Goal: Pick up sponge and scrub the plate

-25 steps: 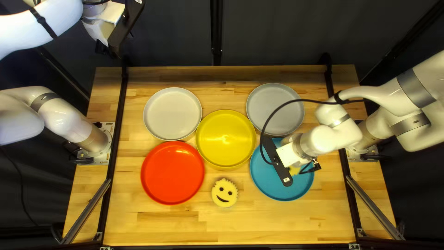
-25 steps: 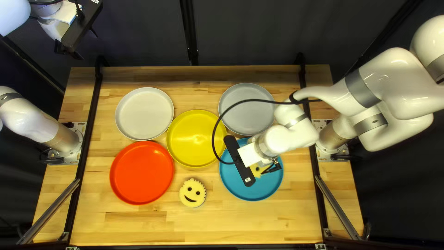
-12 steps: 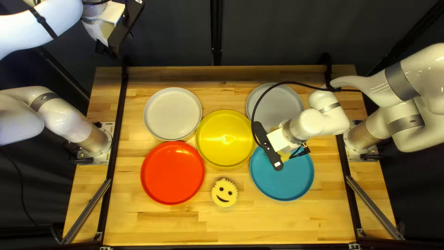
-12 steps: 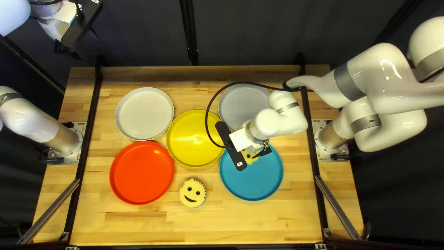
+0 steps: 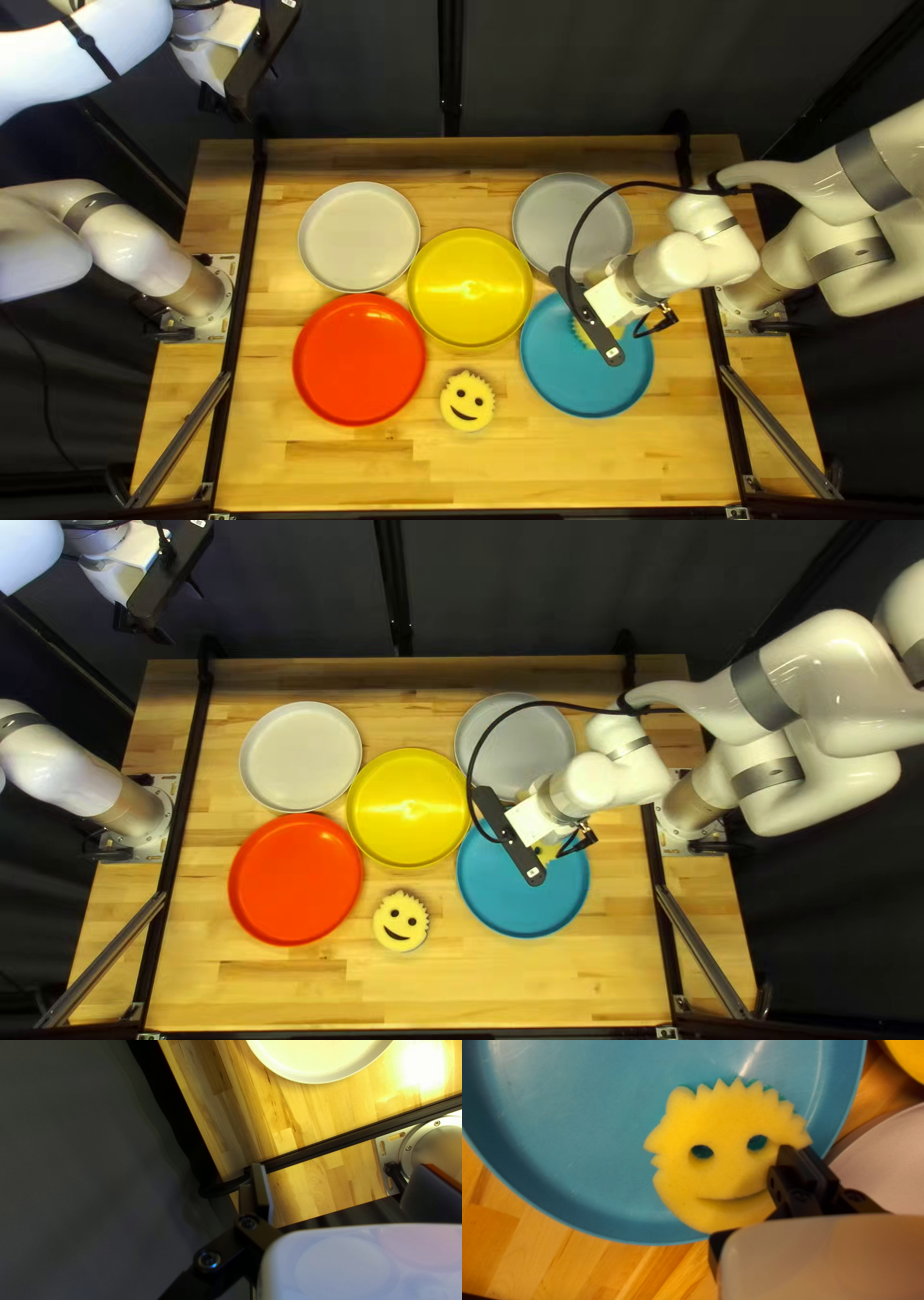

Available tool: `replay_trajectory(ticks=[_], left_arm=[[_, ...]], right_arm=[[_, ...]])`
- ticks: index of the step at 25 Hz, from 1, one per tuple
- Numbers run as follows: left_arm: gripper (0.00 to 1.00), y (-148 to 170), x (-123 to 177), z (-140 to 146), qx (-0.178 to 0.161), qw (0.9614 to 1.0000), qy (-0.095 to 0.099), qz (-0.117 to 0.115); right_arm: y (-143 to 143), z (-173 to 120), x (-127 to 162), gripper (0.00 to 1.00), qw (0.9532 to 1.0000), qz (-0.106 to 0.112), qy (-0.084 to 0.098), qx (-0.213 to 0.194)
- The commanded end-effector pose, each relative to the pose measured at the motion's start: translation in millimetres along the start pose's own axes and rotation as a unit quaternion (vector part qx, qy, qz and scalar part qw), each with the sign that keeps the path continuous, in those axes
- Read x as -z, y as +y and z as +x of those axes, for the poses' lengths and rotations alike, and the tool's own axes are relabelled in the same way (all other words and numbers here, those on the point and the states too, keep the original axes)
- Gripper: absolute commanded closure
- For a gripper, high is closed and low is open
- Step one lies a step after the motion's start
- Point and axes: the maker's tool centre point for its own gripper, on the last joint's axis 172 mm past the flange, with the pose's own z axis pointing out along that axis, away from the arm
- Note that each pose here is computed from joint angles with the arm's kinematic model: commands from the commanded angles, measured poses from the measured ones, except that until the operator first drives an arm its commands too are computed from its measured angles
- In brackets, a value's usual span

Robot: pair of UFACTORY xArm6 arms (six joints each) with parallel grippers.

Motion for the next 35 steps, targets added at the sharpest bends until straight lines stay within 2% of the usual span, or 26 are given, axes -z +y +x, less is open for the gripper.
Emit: replay_trajectory(ticks=[1,7,13,18,28,35], left_arm=[[0.0,0,0,0,0.0,1.0,0.0,0.0],[0.0,0,0,0,0.0,1.0,0.0,0.0],[0.0,0,0,0,0.0,1.0,0.0,0.0],[0.0,0,0,0,0.0,1.0,0.0,0.0],[0.0,0,0,0,0.0,1.0,0.0,0.0],[0.0,0,0,0,0.0,1.0,0.0,0.0]], right_arm=[[-15,1,2,1.0,1.0,0.003,-0.001,0.005],[-36,5,5,1.0,0.9999,0.003,-0.001,0.014],[-48,28,5,1.0,0.9995,-0.003,-0.004,0.03],[-31,40,-1,1.0,0.9995,-0.002,-0.005,0.032],[21,33,-6,1.0,0.9998,0.0,0.001,0.019],[37,39,-4,1.0,0.9999,-0.004,0.005,0.014]])
